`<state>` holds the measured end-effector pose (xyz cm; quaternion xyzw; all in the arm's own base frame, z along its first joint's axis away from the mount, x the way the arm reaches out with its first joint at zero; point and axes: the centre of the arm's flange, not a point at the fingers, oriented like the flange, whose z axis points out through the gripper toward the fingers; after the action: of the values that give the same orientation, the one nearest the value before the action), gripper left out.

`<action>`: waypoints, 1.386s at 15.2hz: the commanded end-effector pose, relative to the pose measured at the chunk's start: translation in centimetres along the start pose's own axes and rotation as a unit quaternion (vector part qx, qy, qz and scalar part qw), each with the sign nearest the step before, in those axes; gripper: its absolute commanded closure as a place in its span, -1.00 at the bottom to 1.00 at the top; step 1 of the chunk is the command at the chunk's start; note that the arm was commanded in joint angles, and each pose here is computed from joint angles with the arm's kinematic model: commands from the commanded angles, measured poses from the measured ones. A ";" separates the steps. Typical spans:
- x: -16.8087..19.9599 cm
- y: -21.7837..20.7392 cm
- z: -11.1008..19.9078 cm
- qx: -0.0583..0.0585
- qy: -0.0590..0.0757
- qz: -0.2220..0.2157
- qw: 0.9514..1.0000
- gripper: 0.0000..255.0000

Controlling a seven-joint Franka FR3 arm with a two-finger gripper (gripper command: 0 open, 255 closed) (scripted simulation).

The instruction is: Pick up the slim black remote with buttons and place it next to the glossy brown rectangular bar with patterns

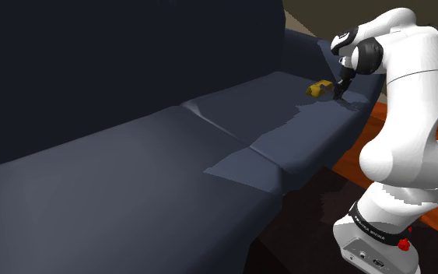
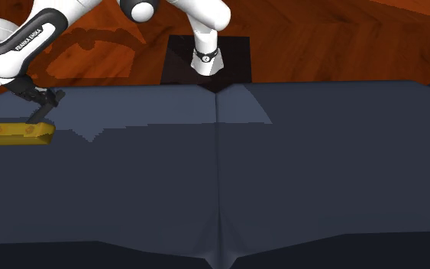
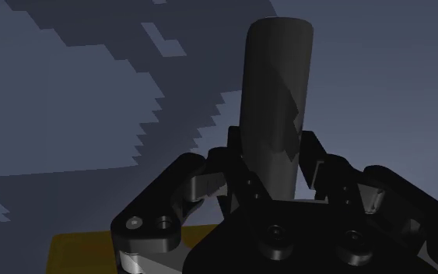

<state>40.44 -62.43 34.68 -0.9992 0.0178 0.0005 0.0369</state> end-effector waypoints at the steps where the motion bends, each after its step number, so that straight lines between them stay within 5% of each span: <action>1: -0.1 0.1 0.3 0.001 -0.001 0.000 1.000 1.00; 5: -0.1 0.1 0.3 0.001 -0.001 0.000 1.000 1.00; 6: -0.1 0.0 0.4 0.001 -0.001 0.000 1.000 -1.00; 11: -0.1 0.1 0.3 0.001 -0.001 0.000 1.000 -1.00; 15: -0.1 0.1 -4.7 0.001 -0.001 0.000 1.000 -1.00; 21: -0.1 0.1 -4.7 0.001 -0.001 0.000 1.000 -1.00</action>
<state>40.37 -62.85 39.35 -0.9991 0.0182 0.0015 0.0376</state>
